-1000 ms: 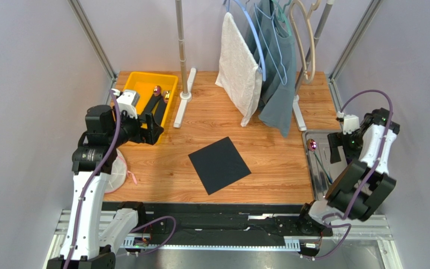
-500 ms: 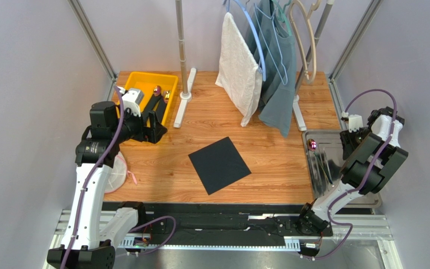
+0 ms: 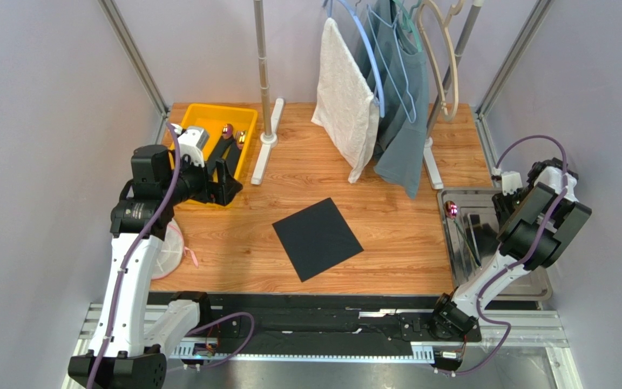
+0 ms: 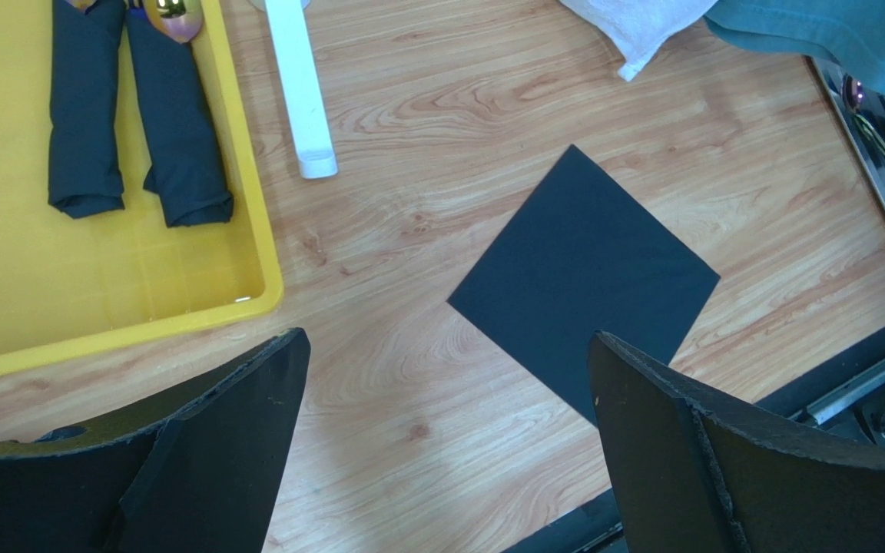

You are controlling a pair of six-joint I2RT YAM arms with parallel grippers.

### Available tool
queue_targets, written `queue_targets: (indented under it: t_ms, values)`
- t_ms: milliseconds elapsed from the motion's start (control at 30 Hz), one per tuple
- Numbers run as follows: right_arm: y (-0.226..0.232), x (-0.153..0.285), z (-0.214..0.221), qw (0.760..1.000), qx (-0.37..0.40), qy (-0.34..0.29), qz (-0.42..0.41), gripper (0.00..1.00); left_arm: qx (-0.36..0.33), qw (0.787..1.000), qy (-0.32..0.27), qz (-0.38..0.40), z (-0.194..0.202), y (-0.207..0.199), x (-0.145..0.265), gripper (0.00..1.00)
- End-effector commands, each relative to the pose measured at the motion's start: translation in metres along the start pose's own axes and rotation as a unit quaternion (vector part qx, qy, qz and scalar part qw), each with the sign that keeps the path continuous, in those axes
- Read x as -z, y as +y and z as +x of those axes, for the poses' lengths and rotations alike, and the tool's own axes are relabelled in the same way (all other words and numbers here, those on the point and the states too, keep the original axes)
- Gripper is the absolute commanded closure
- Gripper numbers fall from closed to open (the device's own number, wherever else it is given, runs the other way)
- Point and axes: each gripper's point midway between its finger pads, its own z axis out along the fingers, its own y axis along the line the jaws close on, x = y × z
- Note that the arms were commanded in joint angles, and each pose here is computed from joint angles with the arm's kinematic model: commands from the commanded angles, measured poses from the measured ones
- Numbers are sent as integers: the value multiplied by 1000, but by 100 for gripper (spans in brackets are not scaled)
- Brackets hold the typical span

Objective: Place the utensils on the paper napkin and roll it up

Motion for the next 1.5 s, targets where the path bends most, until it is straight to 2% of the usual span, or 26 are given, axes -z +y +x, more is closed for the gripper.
queue_targets:
  t_ms: [0,233,700,733,867,967,1167,1467]
  values:
    - [-20,-2,-5,999,12,0,31,61,-14,1000,-18,5,-10,0,-2,1]
    - [-23,-18,1,999,14,11,34,61,-18,1000,-20,2,-11,1,-1,1]
    - [-8,-47,11,1000,17,20,-12,69,-18,1000,-21,-15,-12,6,-1,1]
    - [-6,-50,12,999,17,23,-17,71,-18,999,-21,-17,-13,7,-1,1]
    - [-7,-55,14,999,11,31,-19,93,-17,999,-19,-21,-13,9,-2,1]
    - [-10,-45,10,1000,9,20,-9,100,-17,999,-21,-21,-14,8,-1,1]
    - [-5,-12,-4,1000,-1,-15,-6,100,-16,999,-22,-17,-14,7,-1,1]
    - [26,32,-21,995,-47,-72,-46,100,-20,999,-26,-17,-12,6,1,1]
